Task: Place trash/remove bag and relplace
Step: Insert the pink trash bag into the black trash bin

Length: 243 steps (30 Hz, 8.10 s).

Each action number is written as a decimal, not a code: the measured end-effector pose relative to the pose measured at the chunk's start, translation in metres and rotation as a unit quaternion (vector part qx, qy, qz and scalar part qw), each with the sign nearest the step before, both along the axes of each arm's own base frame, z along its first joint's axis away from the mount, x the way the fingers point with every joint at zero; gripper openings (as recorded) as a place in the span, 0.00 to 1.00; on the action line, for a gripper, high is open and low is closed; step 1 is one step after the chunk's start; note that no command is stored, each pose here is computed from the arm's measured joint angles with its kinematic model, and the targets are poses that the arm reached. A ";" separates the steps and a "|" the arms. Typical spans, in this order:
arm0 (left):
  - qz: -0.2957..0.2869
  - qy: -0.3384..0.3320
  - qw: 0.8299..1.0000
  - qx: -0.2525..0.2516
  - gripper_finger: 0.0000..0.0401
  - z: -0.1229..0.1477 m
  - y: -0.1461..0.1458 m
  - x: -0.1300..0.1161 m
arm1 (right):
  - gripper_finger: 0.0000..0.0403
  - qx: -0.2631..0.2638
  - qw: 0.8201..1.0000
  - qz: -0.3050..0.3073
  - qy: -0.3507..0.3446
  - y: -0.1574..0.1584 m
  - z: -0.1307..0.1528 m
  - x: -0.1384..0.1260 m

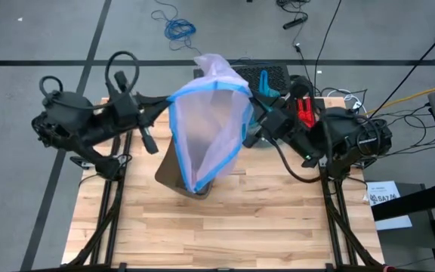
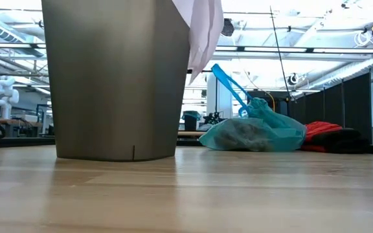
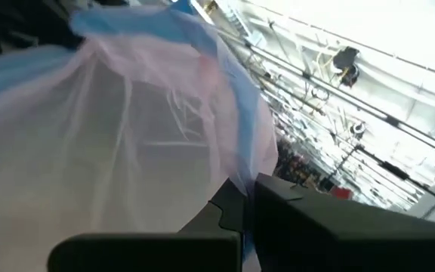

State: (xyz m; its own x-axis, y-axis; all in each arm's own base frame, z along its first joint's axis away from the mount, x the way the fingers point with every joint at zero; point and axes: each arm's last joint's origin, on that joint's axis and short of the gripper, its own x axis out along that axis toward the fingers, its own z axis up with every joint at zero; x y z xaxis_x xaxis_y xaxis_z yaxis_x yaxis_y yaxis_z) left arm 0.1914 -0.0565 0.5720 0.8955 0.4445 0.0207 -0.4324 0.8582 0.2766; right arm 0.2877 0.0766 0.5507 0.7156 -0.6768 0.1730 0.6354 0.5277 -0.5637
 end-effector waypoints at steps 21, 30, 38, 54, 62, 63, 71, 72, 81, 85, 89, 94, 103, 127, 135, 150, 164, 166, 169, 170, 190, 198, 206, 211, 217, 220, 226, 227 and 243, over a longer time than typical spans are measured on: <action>-0.081 -0.055 0.995 0.025 0.00 0.031 -0.023 -0.037 | 0.00 -0.028 0.985 0.134 -0.108 0.005 0.016 -0.002; -0.064 -0.064 0.995 0.031 0.00 0.040 -0.030 -0.046 | 0.00 -0.024 0.970 0.188 -0.153 0.007 0.021 -0.003; -0.027 -0.067 0.996 0.058 0.00 0.048 -0.040 -0.048 | 0.00 -0.010 0.950 0.241 -0.200 0.000 0.025 -0.001; 0.045 -0.021 0.996 0.070 0.00 0.046 -0.050 -0.044 | 0.17 -0.003 0.975 0.198 -0.102 -0.003 0.007 0.011; 0.092 -0.003 0.993 0.068 0.00 0.054 -0.046 -0.051 | 0.53 -0.020 0.994 0.060 -0.087 -0.003 0.026 -0.012; 0.091 -0.002 0.993 0.070 0.00 0.054 -0.046 -0.052 | 0.55 -0.021 0.996 0.044 -0.079 -0.003 0.028 -0.014; 0.078 -0.004 0.995 0.069 0.00 0.055 -0.050 -0.055 | 0.51 -0.010 0.998 -0.063 -0.024 -0.008 0.034 -0.025; 0.076 -0.004 0.995 0.069 0.00 0.055 -0.050 -0.056 | 0.49 -0.003 0.997 -0.072 -0.022 -0.008 0.034 -0.026; 0.064 -0.005 0.996 0.067 0.00 0.055 -0.054 -0.058 | 0.06 0.094 0.988 -0.019 0.117 -0.018 -0.033 -0.008; 0.064 -0.005 0.996 0.066 0.00 0.055 -0.054 -0.059 | 0.01 0.220 0.962 0.059 0.154 -0.027 -0.073 0.010; 0.063 -0.009 0.996 0.059 0.00 0.054 -0.054 -0.058 | 0.00 0.231 0.951 0.104 0.175 -0.026 -0.122 0.043; 0.063 -0.010 0.996 0.057 0.00 0.054 -0.054 -0.058 | 0.00 0.257 0.940 0.166 0.151 -0.029 -0.172 0.066; 0.064 -0.007 0.996 0.060 0.00 0.053 -0.056 -0.057 | 0.00 0.250 0.937 0.230 0.084 -0.026 -0.186 0.087; 0.060 0.009 0.995 0.073 0.00 0.043 -0.069 -0.046 | 0.00 0.224 0.936 0.228 0.146 -0.036 -0.201 0.157; 0.055 0.012 0.997 0.059 0.00 0.034 -0.072 -0.043 | 0.00 0.240 0.920 0.199 0.236 -0.038 -0.254 0.175; 0.044 0.032 0.998 0.043 0.00 0.008 -0.080 -0.036 | 0.00 0.256 0.904 0.153 0.305 -0.037 -0.194 0.102; 0.042 0.043 0.997 0.039 0.00 -0.005 -0.082 -0.034 | 0.06 0.300 0.909 0.193 0.218 -0.027 -0.109 0.001; 0.044 0.047 0.997 0.036 0.00 -0.010 -0.082 -0.034 | 0.13 0.290 0.913 0.208 0.199 -0.023 -0.099 -0.010; 0.053 0.055 0.997 0.031 0.00 -0.019 -0.082 -0.029 | 0.26 0.264 0.925 0.217 0.165 -0.016 -0.086 -0.019; 0.057 0.057 0.996 0.029 0.00 -0.021 -0.082 -0.027 | 0.31 0.258 0.928 0.220 0.155 -0.014 -0.084 -0.020; 0.053 0.057 0.995 0.056 0.00 -0.017 -0.099 0.003 | 0.62 0.120 0.915 0.291 0.253 0.048 -0.118 0.014; 0.046 0.058 0.996 0.055 0.00 -0.017 -0.099 0.004 | 0.55 -0.088 0.916 0.202 0.336 0.109 -0.207 0.063; 0.046 0.059 0.996 0.057 0.00 -0.018 -0.099 0.004 | 0.55 -0.171 0.923 0.145 0.312 0.117 -0.225 0.097; 0.045 0.061 0.995 0.058 0.00 -0.018 -0.099 0.004 | 0.54 -0.167 0.929 0.144 0.297 0.118 -0.213 0.090; 0.046 0.061 0.995 0.059 0.00 -0.018 -0.099 0.004 | 0.54 -0.103 0.935 0.204 0.270 0.114 -0.215 0.092; 0.048 0.061 0.995 0.059 0.00 -0.018 -0.098 0.005 | 0.54 -0.047 0.938 0.232 0.253 0.104 -0.217 0.098; 0.052 0.059 0.995 0.056 0.00 -0.018 -0.096 0.006 | 0.50 0.045 0.949 0.236 0.205 0.067 -0.216 0.116; 0.052 0.060 0.995 0.056 0.00 -0.018 -0.096 0.006 | 0.48 0.058 0.947 0.243 0.201 0.061 -0.217 0.120; 0.022 0.056 0.997 0.046 0.00 -0.018 -0.097 0.007 | 0.00 0.054 0.935 0.144 0.319 0.033 -0.245 0.120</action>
